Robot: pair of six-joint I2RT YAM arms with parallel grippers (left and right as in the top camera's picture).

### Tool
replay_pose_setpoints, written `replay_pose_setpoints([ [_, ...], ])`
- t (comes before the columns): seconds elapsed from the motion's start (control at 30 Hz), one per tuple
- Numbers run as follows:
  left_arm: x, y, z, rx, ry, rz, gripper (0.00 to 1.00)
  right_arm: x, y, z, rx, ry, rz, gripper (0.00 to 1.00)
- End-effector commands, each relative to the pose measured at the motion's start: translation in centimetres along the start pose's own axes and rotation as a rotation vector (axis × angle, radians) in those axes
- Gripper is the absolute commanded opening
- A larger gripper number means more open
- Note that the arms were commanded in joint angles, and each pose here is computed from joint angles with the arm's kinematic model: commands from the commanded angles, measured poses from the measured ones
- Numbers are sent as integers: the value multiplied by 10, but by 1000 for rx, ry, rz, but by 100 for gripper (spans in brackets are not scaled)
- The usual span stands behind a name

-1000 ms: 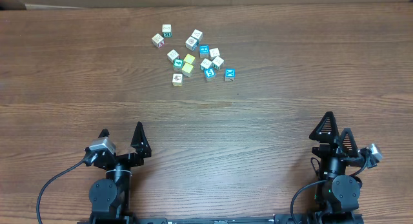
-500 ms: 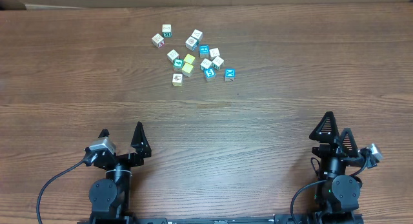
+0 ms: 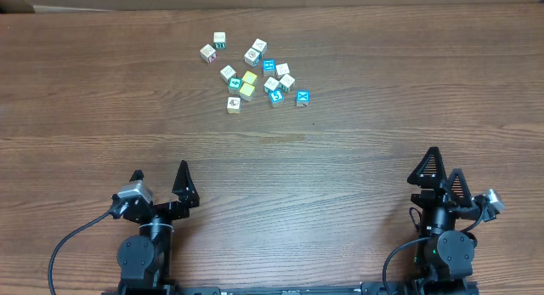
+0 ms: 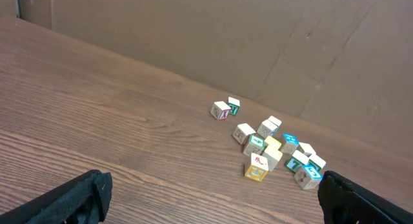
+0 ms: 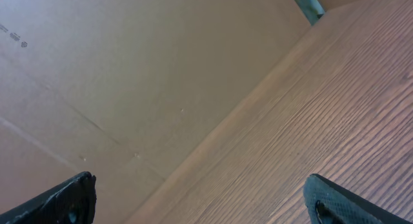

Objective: Form a circle

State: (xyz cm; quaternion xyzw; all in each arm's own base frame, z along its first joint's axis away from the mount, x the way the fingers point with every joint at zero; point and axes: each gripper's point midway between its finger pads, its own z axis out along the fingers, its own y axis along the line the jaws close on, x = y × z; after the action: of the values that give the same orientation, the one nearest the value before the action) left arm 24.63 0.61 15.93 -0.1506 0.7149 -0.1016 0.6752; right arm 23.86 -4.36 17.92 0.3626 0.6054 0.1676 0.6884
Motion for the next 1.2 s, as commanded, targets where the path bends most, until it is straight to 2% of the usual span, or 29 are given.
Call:
replay_pose_setpoints([
  [0.0, -9, 0, 0, -2, -42, -3, 100, 0, -3, 0, 6, -8, 0, 100],
  [1.17, -5, 5, -1, -28, -26, 0, 99, 0, -3, 0, 6, -8, 0, 100],
])
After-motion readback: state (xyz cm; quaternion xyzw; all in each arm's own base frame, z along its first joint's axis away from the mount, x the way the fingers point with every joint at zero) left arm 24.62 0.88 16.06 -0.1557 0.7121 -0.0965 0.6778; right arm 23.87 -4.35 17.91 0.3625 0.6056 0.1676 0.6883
